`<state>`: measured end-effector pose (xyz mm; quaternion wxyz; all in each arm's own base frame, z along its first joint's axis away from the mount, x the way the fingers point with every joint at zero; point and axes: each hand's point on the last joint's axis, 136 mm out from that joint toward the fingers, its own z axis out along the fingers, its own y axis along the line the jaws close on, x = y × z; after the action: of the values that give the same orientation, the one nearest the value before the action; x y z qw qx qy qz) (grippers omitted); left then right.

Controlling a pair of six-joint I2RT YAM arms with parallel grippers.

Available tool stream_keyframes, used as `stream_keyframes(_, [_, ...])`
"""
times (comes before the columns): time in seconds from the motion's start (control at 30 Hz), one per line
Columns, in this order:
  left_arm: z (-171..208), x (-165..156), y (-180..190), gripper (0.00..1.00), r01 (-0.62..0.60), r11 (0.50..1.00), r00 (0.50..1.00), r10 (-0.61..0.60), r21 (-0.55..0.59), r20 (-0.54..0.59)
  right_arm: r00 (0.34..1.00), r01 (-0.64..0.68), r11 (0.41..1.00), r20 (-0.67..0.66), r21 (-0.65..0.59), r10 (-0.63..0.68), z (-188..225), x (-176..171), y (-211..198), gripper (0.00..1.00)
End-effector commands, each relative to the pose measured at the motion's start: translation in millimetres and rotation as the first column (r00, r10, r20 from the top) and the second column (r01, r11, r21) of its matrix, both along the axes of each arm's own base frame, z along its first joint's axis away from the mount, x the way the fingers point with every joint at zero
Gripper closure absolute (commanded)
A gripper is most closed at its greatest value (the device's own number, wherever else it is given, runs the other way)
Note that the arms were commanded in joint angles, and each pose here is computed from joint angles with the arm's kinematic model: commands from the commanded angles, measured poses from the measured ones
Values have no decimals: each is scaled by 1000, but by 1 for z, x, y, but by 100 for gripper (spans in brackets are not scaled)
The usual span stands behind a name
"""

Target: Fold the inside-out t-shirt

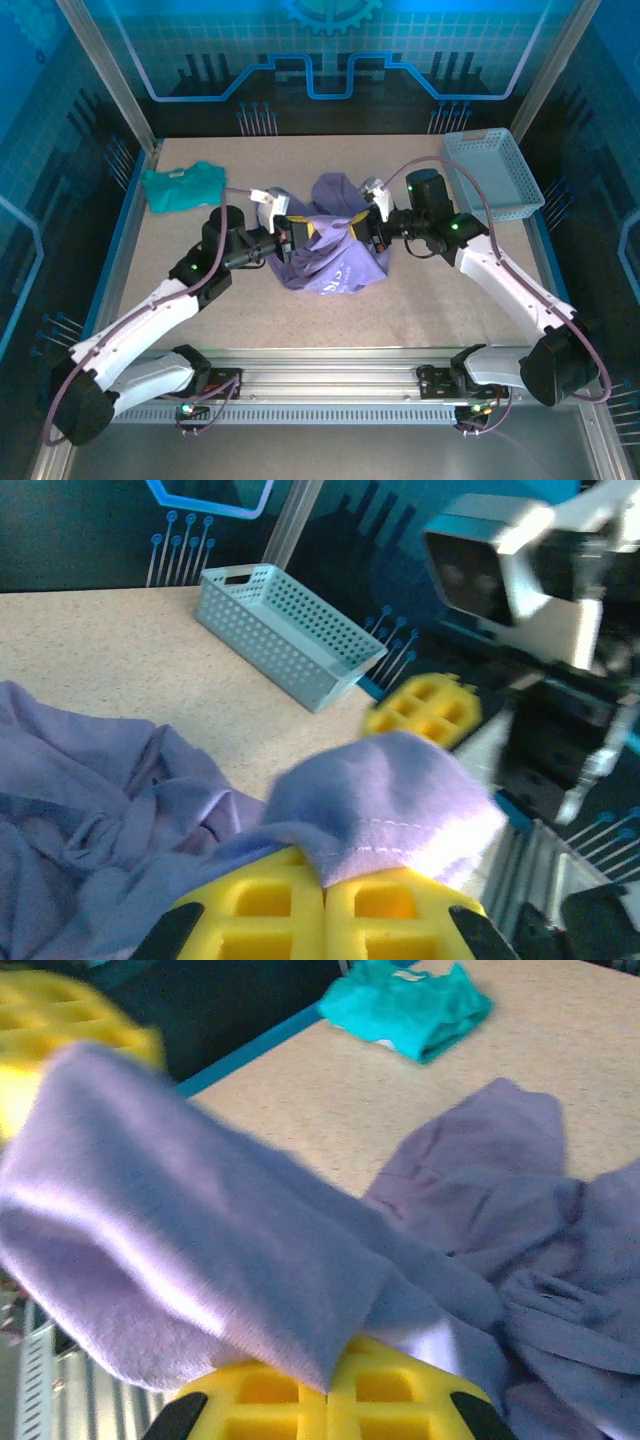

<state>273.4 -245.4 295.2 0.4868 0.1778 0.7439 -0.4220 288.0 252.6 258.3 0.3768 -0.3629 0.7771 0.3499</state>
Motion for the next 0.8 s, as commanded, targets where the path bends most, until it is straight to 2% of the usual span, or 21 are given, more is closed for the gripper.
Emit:
stream_keyframes(0.0, [-15,-16,2,100,36,999,992,-37,-6,-124,992,124,986,-11,-107,-126,-5,19,-7,100])
stream_keyframes(0.17, [-10,-27,0,100,73,997,983,-77,-31,-169,988,153,978,0,-143,-155,2,33,-2,99])
stream_keyframes(0.33, [6,-28,-5,100,81,990,978,-102,-115,-185,965,251,929,-9,-272,-263,-11,55,-15,96])
stream_keyframes(0.57, [-4,2,-6,100,-45,989,955,1,-142,-298,969,224,900,-10,-374,-245,-35,41,-12,75])
stream_keyframes(0.67, [-4,11,-8,100,-71,986,948,20,-150,-317,966,255,865,64,-433,-252,-41,32,-20,68])
stream_keyframes(0.77, [-4,15,-10,100,-77,986,942,24,-146,-335,968,246,864,158,-439,-195,-40,16,-16,61])
